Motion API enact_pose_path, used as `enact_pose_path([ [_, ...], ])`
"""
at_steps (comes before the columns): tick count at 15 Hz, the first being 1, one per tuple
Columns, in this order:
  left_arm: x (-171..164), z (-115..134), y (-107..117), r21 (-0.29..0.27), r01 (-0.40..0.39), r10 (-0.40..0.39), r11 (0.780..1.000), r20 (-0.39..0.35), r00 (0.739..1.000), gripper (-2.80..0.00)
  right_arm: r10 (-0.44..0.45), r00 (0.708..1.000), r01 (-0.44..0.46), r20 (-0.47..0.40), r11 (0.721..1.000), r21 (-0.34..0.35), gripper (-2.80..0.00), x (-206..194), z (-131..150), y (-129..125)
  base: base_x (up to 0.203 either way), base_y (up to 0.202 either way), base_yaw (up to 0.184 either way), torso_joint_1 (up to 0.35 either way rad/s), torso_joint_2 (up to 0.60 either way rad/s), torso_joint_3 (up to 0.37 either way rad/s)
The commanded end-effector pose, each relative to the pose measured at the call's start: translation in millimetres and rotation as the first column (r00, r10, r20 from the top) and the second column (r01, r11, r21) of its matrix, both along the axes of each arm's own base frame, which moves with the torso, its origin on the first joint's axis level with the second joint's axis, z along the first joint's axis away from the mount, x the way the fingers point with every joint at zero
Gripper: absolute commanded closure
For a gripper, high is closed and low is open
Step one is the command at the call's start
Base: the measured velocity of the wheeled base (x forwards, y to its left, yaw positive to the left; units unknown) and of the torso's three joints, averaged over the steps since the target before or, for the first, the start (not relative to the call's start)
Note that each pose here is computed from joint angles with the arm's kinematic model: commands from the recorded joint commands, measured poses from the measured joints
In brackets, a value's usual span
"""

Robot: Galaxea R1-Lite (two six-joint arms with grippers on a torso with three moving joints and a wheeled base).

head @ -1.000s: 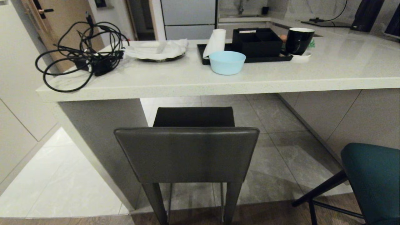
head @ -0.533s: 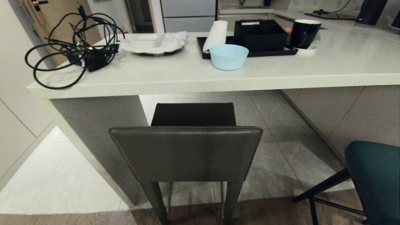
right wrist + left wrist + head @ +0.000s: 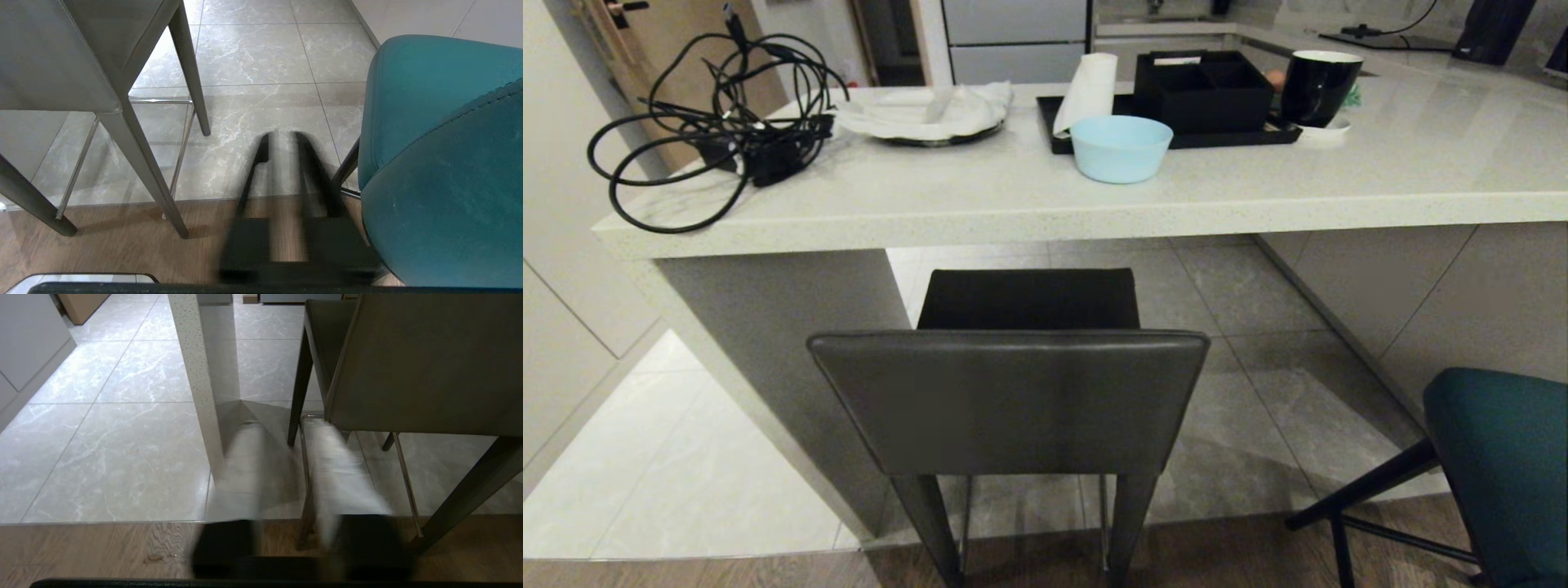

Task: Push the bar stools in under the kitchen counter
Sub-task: Pull the gray chair out from under the dining table

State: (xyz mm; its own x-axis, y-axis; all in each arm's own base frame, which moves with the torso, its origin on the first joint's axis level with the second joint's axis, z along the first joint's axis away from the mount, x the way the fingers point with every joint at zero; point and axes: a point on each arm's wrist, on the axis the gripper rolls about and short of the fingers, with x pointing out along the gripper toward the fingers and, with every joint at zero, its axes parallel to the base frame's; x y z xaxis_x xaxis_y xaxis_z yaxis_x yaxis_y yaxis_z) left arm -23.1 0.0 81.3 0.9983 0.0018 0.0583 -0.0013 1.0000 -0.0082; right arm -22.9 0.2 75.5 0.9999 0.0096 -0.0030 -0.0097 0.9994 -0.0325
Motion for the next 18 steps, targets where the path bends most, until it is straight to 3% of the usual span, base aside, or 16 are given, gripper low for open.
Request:
enact_pose_path([
  [1, 1.4, -5.1, 0.0, -0.003, -0.001, 0.001, 1.000, -0.018, 1.000, -2.80, -0.001, 1.000, 0.001, 0.003, 1.000, -0.001, -2.80, -0.2, 0.1, 0.0, 0.000, 0.000, 0.000, 0.000, 0.00, 0.000],
  [4, 1.4, -5.1, 0.1, -0.010, 0.002, -0.002, 1.000, -0.018, 1.000, -2.80, -0.010, 1.000, 0.010, 0.003, 1.000, 0.026, -2.80, -0.2, 0.1, -0.2, 0.000, 0.000, 0.000, 0.000, 0.00, 0.000],
  [18, 1.4, -5.1, 0.1, -0.010, 0.002, -0.002, 1.000, -0.018, 1.000, -2.80, -0.007, 1.000, 0.007, 0.003, 1.000, 0.010, -2.80, -0.2, 0.1, -0.1, 0.000, 0.000, 0.000, 0.000, 0.00, 0.000],
])
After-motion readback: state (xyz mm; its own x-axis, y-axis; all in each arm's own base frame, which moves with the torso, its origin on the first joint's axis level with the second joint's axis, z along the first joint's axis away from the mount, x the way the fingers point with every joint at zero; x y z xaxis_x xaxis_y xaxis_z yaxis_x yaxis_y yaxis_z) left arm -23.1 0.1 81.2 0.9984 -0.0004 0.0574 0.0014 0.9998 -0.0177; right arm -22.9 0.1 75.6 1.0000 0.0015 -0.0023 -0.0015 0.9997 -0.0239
